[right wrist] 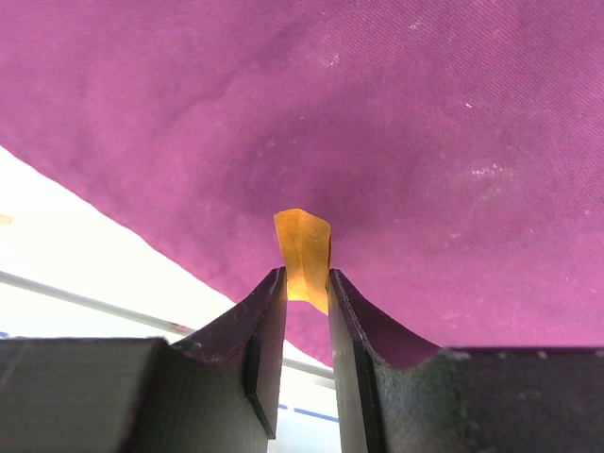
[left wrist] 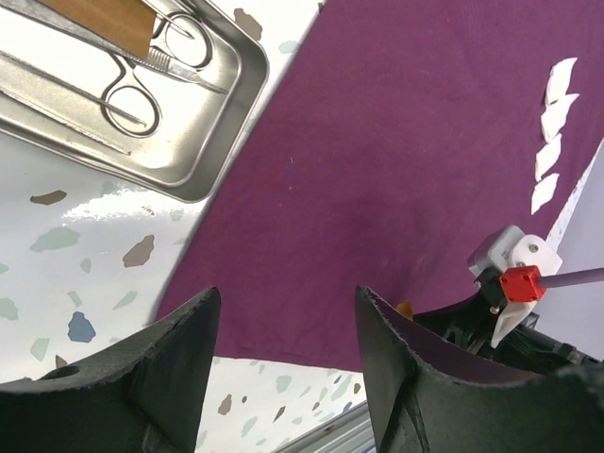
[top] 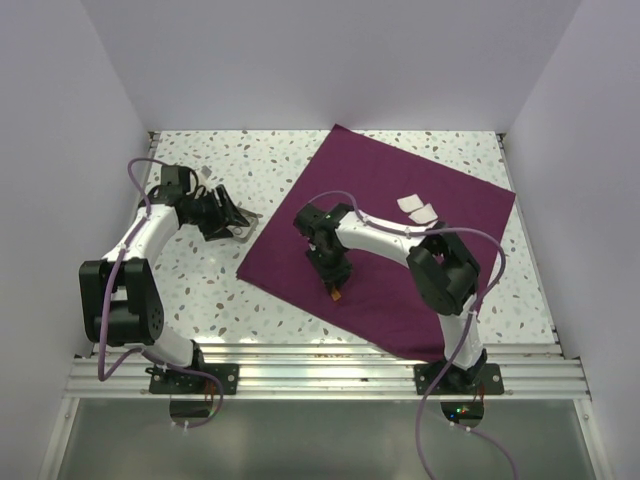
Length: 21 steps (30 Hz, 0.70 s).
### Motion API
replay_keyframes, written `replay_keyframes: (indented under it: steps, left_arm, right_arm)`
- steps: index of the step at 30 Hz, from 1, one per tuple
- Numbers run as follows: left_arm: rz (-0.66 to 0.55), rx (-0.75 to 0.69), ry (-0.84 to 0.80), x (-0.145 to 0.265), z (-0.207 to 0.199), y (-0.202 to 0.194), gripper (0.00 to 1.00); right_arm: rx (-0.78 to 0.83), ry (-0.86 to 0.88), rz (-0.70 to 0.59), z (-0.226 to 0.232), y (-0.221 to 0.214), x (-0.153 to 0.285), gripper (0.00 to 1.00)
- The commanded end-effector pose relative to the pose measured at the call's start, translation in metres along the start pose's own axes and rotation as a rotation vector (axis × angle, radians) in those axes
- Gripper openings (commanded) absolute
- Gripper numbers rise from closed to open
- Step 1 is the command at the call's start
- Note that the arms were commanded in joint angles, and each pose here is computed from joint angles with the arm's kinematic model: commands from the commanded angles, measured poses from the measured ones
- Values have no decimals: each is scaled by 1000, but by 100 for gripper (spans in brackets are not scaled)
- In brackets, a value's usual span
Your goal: Prepare the surgical pack
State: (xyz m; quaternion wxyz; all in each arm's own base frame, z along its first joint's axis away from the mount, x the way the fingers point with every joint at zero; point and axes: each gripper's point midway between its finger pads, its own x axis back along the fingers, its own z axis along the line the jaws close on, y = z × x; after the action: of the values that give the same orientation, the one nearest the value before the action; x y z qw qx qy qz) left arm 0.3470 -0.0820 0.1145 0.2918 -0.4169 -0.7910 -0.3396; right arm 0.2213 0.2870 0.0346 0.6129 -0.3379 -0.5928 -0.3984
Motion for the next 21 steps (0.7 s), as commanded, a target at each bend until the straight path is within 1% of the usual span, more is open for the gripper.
replay_keyframes:
  steps: [1,5,6,10,11,12,15,17,21]
  left_arm:
    - [-5,-36,-66,0,-14,0,63]
    - [41,-76,-168,-7,-34,-10,64]
    - [71,-74,-221,-7,-43,-16,64]
    - [232,-91,-348,-24,-73,-60,64]
    - [244,-101,-378,-27,-78,-65,64]
    - [276,-80,-414,-27,-86,-73,63]
    - [349,-88,-538,-28,-104,-100,58]
    - [408,-87,-588,-23,-111,-114,55]
    - [456,-111,-624,-22,-114,-127,54]
  right_arm:
    - [19,29,-84,6,10,24,28]
    - [66,76,-115,12,14,35,28]
    - [79,108,-120,18,14,39,28]
    - [128,197,-179,31,19,63,29]
    - [137,215,-194,35,21,67,29]
    - [139,226,-202,36,21,70,29]
    - [148,254,-243,39,24,85,30]
    - [150,258,-262,40,26,90,30]
    - [158,279,-298,44,33,100,30]
